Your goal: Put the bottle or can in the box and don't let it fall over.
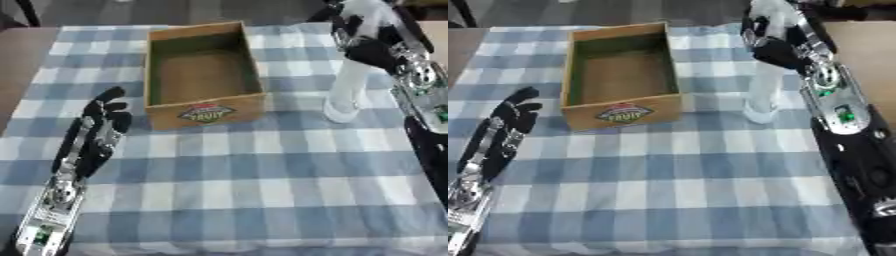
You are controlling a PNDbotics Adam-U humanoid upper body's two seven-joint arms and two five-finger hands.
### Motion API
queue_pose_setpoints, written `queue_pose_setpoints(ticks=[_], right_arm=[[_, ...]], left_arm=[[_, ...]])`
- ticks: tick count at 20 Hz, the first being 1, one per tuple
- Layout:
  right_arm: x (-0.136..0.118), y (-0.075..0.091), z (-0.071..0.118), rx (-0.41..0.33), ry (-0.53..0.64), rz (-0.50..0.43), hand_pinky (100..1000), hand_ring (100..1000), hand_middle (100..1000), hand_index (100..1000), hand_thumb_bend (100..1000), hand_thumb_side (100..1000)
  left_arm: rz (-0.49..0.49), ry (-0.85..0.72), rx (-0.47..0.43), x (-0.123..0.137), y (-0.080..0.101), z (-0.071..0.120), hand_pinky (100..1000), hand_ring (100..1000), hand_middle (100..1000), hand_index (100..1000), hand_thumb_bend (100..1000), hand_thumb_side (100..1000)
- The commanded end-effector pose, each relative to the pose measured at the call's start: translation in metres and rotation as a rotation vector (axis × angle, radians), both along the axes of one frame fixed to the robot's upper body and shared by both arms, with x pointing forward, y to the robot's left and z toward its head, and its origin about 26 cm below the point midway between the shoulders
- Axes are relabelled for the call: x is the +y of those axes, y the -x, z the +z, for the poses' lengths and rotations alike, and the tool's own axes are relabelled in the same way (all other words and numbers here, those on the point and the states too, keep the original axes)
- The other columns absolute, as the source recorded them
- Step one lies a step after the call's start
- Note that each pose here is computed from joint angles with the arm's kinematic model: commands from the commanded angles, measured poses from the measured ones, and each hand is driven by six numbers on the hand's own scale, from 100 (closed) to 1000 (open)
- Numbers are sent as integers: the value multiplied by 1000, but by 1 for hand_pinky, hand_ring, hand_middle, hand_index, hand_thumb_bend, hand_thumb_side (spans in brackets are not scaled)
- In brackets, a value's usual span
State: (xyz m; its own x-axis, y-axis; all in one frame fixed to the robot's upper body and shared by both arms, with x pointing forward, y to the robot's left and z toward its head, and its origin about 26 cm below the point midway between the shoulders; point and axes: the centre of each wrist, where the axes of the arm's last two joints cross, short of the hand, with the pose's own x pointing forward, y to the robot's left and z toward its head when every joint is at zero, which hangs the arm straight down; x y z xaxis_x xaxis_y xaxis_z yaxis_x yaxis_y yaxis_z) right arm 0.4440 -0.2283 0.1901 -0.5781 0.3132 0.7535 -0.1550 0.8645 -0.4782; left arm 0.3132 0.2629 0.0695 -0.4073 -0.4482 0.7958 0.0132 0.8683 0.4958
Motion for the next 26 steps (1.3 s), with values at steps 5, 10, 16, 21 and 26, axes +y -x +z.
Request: queue_pose_setpoints(ticks=[5, 10, 16, 21, 26], right_arm=[[5, 1, 39, -99, 11, 34, 480, 413, 217, 331, 100, 111], [3, 0, 58, -131, 10, 48, 483, 413, 218, 331, 100, 116], [5, -3, 80, -165, -17, 57, 484, 412, 216, 330, 100, 123], [13, -7, 97, -190, -37, 68, 486, 411, 216, 329, 100, 127], [27, -13, 110, -204, -47, 90, 491, 412, 216, 329, 100, 133]], left_arm=[[-15, 2, -28, -2, -2, 9, 841, 826, 863, 947, 549, 894], [-31, 5, -30, -6, -3, 10, 841, 825, 863, 947, 549, 894], [-64, 6, -40, -12, -5, 14, 841, 825, 863, 947, 550, 892], [-108, 8, -57, -21, -9, 20, 841, 825, 863, 947, 551, 889], [-163, 8, -70, -32, -13, 26, 842, 824, 862, 947, 551, 889]])
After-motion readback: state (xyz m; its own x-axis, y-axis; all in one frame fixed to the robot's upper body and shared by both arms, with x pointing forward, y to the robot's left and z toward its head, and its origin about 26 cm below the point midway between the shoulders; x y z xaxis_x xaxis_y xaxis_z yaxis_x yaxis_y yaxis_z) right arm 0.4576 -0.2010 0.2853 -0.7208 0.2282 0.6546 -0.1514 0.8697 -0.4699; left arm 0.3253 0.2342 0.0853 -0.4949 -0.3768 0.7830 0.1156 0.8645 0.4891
